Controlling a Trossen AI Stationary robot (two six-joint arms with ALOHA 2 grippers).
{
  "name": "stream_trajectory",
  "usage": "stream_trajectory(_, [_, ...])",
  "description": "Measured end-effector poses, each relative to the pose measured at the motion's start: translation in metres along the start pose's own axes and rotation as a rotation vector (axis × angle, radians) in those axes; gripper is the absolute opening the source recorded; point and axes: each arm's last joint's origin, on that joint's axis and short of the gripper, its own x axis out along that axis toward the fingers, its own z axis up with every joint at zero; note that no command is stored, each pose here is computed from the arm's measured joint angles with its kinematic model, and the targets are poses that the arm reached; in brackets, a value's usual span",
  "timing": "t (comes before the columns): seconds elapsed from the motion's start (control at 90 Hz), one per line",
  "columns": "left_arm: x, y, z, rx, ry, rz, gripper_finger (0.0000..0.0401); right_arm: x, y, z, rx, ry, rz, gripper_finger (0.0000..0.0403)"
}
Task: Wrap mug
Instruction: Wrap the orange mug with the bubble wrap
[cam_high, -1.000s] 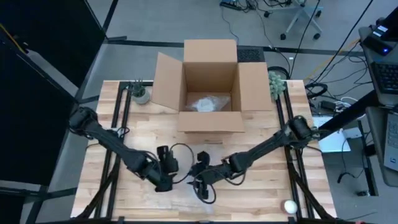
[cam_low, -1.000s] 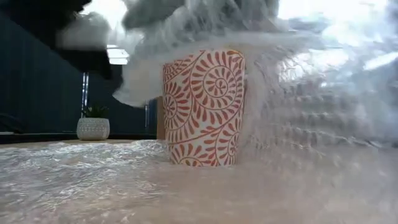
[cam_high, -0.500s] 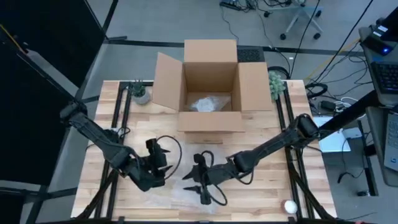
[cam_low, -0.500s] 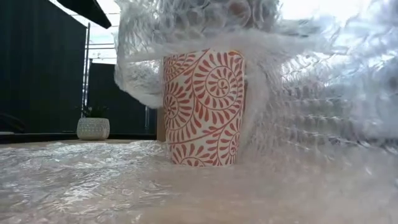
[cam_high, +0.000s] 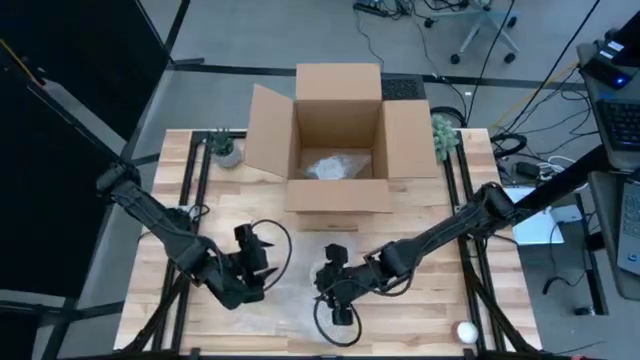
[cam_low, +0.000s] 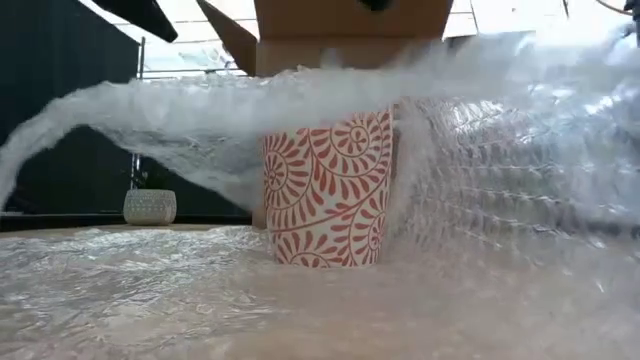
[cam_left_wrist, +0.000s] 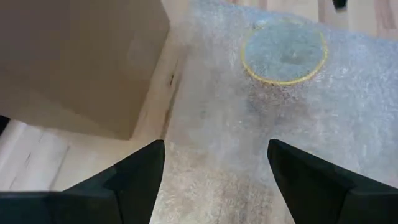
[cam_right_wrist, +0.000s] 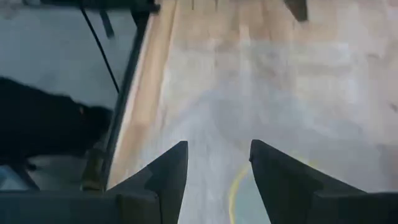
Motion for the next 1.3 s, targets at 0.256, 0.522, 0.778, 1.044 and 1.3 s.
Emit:
stream_trajectory(0.256, [0.0,0.002,-0.003,0.037,0.025,0.017,0.0273,-0.002,0.003,0.011,0.048,0.034,-0.007,0.016])
stream_trajectory(0.522, [0.001,0.004,-0.004,0.047,0.037,0.035,0.0273,0.034,0.004,-0.004,-0.013,0.275,-0.007,0.016])
stream_trajectory(0.778, [0.003,0.004,-0.006,0.049,0.04,0.037,0.0273,0.049,-0.007,-0.003,0.008,0.32,-0.044,0.016])
stream_trajectory(1.044, [0.009,0.004,-0.015,0.028,0.055,0.047,0.0273,0.09,-0.007,-0.023,0.004,0.388,-0.071,0.016])
stream_trajectory(1.3, [0.018,0.0,-0.023,-0.025,0.03,0.026,0.0273,0.109,-0.008,-0.033,-0.001,0.419,-0.088,0.016])
